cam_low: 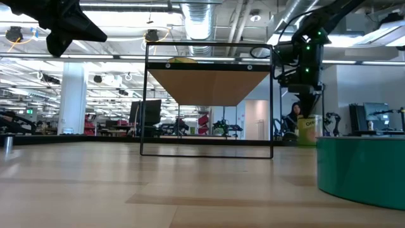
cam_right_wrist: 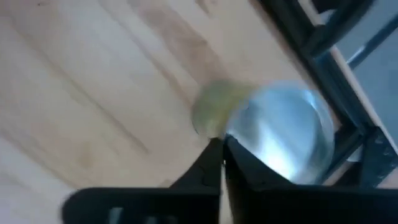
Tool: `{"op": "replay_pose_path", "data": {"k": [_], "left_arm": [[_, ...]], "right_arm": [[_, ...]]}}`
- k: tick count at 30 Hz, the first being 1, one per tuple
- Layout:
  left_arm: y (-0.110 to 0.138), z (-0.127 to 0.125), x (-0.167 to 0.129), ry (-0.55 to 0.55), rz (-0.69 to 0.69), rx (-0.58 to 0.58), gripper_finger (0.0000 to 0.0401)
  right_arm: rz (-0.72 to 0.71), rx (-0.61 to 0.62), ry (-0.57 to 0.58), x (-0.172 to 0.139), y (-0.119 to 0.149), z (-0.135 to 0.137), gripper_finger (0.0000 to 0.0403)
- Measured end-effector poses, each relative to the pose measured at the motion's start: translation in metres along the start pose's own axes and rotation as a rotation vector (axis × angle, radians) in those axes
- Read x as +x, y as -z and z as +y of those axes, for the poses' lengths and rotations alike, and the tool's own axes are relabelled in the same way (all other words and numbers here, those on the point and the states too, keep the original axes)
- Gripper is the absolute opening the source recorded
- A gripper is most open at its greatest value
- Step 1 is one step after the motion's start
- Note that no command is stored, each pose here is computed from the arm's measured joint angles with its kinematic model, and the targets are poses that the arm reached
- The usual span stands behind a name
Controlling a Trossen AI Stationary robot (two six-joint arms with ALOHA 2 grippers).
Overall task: Pick and place cans onto a shelf
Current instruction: Put the canned oranges on the shelf
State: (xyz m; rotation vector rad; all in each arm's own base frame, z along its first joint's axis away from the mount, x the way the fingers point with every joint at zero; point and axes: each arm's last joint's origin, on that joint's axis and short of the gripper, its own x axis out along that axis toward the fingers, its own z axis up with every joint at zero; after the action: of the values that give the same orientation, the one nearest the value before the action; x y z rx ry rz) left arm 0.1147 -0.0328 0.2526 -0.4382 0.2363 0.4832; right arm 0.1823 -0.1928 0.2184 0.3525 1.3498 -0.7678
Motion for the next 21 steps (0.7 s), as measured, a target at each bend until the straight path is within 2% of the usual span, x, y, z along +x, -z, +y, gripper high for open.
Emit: {"op": "replay_pose_path", "data": {"k": [5, 12, 15, 21], "left_arm": [[0.001, 0.001, 0.0, -0.006, 0.006, 0.008, 0.0], [0.001, 0.001, 0.0, -0.011, 0.011, 0.022, 0.0], [0.002, 0.001, 0.0, -0.011, 0.012, 0.024, 0.0], [0.002, 0.001, 0.0, -0.004, 0.018, 0.025, 0.0]], "right_arm": [[-0.015, -0.009, -0.07, -0.018, -0.003, 0.0, 0.0015], [-0.096, -0.007, -0.07, -0.065, -0.011, -0.002, 0.0005], [-0.15, -0.013, -0.072, -0.091, -0.017, 0.001, 0.0003], [-0.3, -0.102, -0.042, -0.155, -0.033, 0.021, 0.0003]]}}
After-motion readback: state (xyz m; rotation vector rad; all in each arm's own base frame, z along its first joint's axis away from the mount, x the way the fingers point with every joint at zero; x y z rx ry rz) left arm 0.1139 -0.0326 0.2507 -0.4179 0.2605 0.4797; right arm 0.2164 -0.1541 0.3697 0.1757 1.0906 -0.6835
